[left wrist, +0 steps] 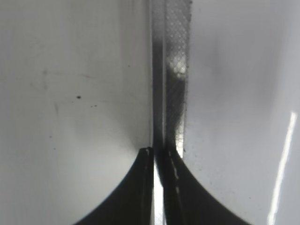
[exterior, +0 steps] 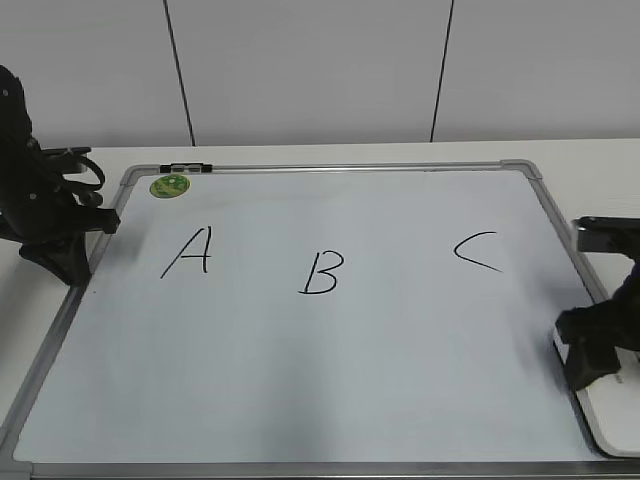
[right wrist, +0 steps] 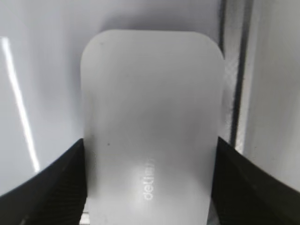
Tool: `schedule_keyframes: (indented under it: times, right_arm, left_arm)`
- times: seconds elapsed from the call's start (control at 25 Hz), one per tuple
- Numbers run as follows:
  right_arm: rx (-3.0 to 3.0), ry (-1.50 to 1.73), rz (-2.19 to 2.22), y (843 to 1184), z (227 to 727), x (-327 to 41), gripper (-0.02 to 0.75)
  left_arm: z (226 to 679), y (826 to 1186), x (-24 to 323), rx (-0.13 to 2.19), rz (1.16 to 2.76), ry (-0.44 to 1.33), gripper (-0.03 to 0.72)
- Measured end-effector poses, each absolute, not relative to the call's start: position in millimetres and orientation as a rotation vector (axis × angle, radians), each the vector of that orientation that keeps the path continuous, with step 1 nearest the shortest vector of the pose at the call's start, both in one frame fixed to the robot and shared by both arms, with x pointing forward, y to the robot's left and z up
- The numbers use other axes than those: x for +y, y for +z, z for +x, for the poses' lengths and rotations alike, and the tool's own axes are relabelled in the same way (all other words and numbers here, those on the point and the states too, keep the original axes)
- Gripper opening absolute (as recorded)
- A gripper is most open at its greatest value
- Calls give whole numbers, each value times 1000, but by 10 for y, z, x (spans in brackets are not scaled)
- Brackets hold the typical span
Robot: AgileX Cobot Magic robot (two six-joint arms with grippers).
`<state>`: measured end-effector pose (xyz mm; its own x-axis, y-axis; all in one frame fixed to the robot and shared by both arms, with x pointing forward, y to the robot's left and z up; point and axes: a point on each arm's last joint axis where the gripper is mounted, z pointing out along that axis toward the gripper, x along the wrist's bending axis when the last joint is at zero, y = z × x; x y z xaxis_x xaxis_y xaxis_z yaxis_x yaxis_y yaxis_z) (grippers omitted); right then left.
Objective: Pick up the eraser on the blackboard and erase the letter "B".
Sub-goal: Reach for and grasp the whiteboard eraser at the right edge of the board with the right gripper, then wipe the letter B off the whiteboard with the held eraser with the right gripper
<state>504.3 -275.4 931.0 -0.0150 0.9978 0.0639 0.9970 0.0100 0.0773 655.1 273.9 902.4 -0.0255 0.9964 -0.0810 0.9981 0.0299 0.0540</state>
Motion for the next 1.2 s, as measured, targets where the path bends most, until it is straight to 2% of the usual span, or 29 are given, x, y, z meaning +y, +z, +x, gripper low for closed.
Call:
schedule_keyframes:
  times: [0.24,0.44,0.8,1.2]
  right_arm:
    - [2252,274,2175,9666,5304,-2619,535]
    - [2359,310,2034,9894,5556,-2303,534]
    - [2562,172,1896,9820,6083,-1756,534]
    - [2615,179,1733,9752,6487,-1261,534]
  left_arm:
    - [6551,9024,2739,2183,2123,-27,21]
    - [6551,9024,2739,2183,2123,-27,21]
    - [6551,9024,2739,2183,2123,-27,21]
    - [6551,9024,2739,2183,2123,-27,21]
